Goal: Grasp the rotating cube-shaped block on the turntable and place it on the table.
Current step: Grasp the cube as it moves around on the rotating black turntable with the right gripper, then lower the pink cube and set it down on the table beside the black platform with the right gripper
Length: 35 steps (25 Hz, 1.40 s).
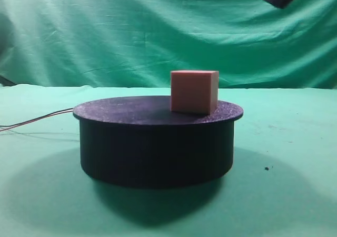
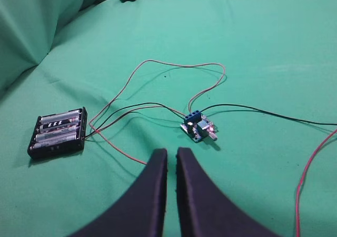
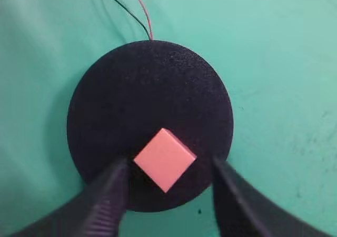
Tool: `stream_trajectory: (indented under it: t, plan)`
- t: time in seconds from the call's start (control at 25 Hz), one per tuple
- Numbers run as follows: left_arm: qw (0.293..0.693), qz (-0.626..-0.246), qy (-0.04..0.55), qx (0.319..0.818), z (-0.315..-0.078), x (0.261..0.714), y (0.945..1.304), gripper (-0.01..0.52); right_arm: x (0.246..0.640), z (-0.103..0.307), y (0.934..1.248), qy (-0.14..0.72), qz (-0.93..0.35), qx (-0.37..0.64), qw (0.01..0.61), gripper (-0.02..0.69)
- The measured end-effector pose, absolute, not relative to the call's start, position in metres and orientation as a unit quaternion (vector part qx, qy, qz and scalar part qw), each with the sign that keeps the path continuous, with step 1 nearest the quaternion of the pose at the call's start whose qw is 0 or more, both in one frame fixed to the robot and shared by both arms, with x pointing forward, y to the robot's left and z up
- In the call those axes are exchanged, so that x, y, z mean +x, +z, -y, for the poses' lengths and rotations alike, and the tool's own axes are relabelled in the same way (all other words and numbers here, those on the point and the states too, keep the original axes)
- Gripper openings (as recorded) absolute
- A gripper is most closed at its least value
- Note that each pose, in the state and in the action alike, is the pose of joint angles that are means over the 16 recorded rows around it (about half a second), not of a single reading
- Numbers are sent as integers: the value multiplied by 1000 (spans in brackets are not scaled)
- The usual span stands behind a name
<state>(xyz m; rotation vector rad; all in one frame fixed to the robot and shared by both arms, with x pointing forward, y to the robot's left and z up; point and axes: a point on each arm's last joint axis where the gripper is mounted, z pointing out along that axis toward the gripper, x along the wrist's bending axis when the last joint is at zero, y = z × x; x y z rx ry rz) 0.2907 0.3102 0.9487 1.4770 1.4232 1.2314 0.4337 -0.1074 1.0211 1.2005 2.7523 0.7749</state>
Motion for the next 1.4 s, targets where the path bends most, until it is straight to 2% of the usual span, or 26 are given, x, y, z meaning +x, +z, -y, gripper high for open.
stream_trajectory:
  t: [0.12, 0.24, 0.36, 0.48, 0.64, 0.76, 0.92, 1.04, 1.4]
  plan:
    - [366, -554, 479, 575, -310, 291, 949, 0, 440, 98, 1011, 237, -892, 385, 13, 471]
    - [366, -554, 479, 575, -310, 291, 949, 0, 447, 90, 1001, 226, -894, 387, 8, 494]
    - [366, -554, 479, 575, -310, 291, 949, 0, 454, 85, 992, 216, -896, 387, 8, 462]
    - [366, -554, 479, 575, -310, 291, 949, 0, 462, 81, 990, 211, -897, 387, 16, 395]
    - [366, -554, 479, 575, -310, 291, 949, 0, 471, 83, 1003, 213, -893, 394, 39, 298]
    - [366, -554, 479, 575, -310, 291, 949, 0, 476, 93, 1018, 212, -885, 410, 60, 250]
    - [366, -554, 479, 575, -310, 291, 949, 0, 477, 115, 1027, 200, -871, 441, 83, 239]
    - [366, -554, 479, 575, -310, 291, 949, 0, 473, 132, 1023, 191, -859, 466, 89, 239]
    - [366, -554, 479, 575, -310, 291, 949, 0, 451, 162, 965, 156, -841, 515, 55, 250]
